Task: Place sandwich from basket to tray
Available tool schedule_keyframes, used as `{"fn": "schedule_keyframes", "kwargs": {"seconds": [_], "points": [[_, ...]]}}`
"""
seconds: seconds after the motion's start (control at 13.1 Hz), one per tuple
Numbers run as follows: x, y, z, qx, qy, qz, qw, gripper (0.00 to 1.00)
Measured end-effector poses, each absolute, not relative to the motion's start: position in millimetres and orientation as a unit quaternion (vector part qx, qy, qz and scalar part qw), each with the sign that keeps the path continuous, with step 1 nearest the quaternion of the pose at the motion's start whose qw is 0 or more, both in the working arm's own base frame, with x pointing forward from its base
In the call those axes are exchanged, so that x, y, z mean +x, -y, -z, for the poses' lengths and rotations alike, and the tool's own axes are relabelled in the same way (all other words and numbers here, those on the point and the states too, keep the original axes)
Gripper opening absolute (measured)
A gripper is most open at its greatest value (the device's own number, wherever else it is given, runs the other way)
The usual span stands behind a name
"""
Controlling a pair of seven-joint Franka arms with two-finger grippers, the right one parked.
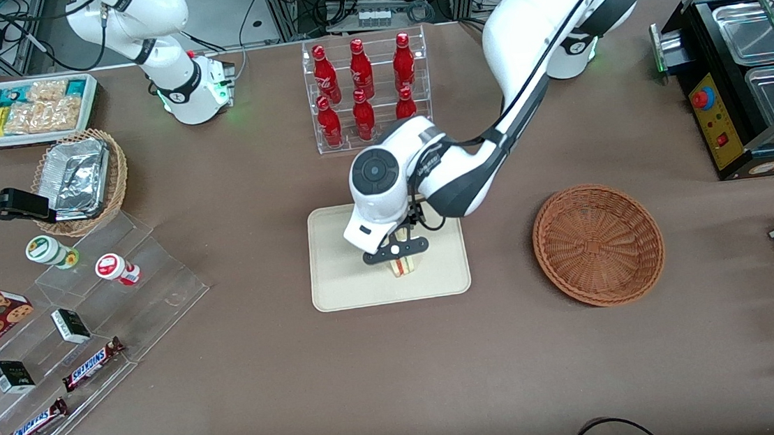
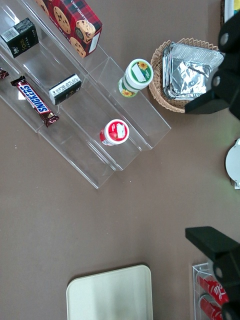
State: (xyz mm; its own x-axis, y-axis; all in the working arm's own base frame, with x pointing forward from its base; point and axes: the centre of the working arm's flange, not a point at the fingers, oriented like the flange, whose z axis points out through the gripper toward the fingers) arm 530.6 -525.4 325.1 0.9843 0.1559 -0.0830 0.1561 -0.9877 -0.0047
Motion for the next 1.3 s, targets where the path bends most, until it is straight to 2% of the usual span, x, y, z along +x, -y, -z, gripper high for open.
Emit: {"fn": "schedule_keyframes", "kwargs": {"seconds": [0.15, 0.46, 0.99, 1.3], "points": [[533.8, 517.6, -357.5, 0.996, -0.083, 0.029, 0.003, 1.00], [552.9, 466.1, -417.1, 0.996, -0.085, 0.028, -0.024, 1.00], [586.2, 366.5, -445.5, 0.998, -0.044, 0.039, -0.029, 1.00], [593.7, 295.9, -459.6, 0.998, 0.009, 0.051, -0.026, 1.00]]}}
